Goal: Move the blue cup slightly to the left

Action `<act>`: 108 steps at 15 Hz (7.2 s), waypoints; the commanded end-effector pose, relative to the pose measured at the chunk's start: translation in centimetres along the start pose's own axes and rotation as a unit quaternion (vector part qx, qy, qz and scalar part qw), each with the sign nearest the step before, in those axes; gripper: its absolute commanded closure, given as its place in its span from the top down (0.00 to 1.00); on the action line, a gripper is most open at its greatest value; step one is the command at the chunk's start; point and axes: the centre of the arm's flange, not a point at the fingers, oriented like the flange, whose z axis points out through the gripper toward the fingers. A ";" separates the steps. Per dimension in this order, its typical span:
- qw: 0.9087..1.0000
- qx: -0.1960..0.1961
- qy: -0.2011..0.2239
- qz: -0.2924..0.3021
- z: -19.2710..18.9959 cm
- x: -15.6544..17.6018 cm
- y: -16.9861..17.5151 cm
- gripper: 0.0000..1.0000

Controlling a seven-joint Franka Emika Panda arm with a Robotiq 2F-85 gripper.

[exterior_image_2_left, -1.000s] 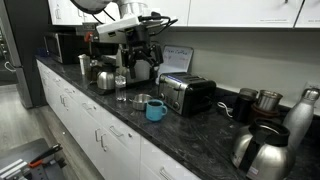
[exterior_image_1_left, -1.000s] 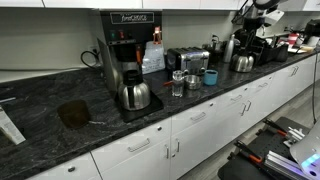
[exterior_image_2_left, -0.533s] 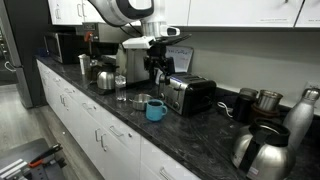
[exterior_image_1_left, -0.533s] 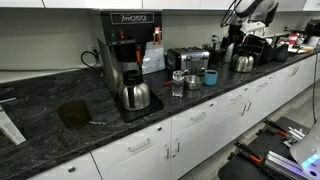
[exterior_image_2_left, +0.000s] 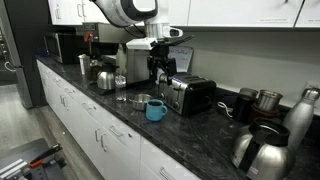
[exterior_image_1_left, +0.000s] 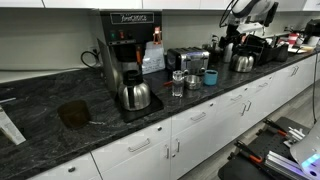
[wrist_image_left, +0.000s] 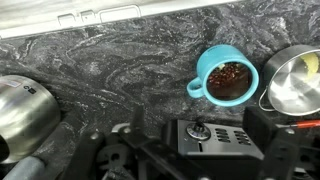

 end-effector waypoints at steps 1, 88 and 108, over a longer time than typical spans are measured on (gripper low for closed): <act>1.000 0.000 0.000 0.000 0.0 0.0 0.0 1.00; 0.821 0.077 -0.009 0.566 16.6 2.0 -1.0 0.00; 0.892 -0.012 -0.046 0.449 13.7 -2.0 -5.9 0.00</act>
